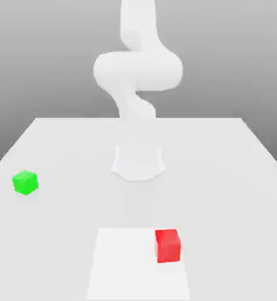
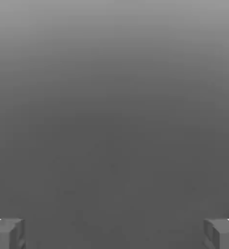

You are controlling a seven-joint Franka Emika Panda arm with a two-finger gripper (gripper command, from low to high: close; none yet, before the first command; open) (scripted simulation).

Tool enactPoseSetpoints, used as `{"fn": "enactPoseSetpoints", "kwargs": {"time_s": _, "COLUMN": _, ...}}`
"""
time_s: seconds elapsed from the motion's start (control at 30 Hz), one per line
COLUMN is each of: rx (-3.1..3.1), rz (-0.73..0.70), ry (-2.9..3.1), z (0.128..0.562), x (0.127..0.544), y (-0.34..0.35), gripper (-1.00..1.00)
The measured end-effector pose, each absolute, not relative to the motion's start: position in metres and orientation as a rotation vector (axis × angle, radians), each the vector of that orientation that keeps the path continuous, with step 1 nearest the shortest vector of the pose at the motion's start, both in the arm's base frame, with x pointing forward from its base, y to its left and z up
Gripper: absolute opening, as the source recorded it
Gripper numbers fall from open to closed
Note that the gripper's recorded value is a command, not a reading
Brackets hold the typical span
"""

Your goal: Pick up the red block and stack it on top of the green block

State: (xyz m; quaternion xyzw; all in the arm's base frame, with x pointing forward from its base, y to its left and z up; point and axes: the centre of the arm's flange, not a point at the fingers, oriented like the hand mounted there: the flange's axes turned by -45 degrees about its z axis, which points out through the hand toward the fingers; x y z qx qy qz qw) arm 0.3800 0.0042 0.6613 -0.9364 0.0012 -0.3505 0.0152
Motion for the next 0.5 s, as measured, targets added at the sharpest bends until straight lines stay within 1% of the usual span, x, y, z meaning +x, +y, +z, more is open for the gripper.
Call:
{"fn": "enactPoseSetpoints", "kwargs": {"time_s": 0.1, "rx": -2.948, "rz": -0.909, "ry": -0.019, "z": 0.588, "x": 0.417, "y": 0.014, "gripper": 0.00}}
{"fn": "enactPoseSetpoints", "kwargs": {"time_s": 0.23, "rx": -2.991, "rz": -0.688, "ry": -0.047, "z": 0.493, "x": 0.442, "y": 0.030, "gripper": 0.00}}
{"fn": "enactPoseSetpoints", "kwargs": {"time_s": 0.37, "rx": -3.034, "rz": -0.473, "ry": -0.075, "z": 0.398, "x": 0.445, "y": 0.046, "gripper": 0.00}}
{"fn": "enactPoseSetpoints", "kwargs": {"time_s": 0.5, "rx": -3.080, "rz": -0.260, "ry": -0.103, "z": 0.309, "x": 0.429, "y": 0.058, "gripper": 0.00}}
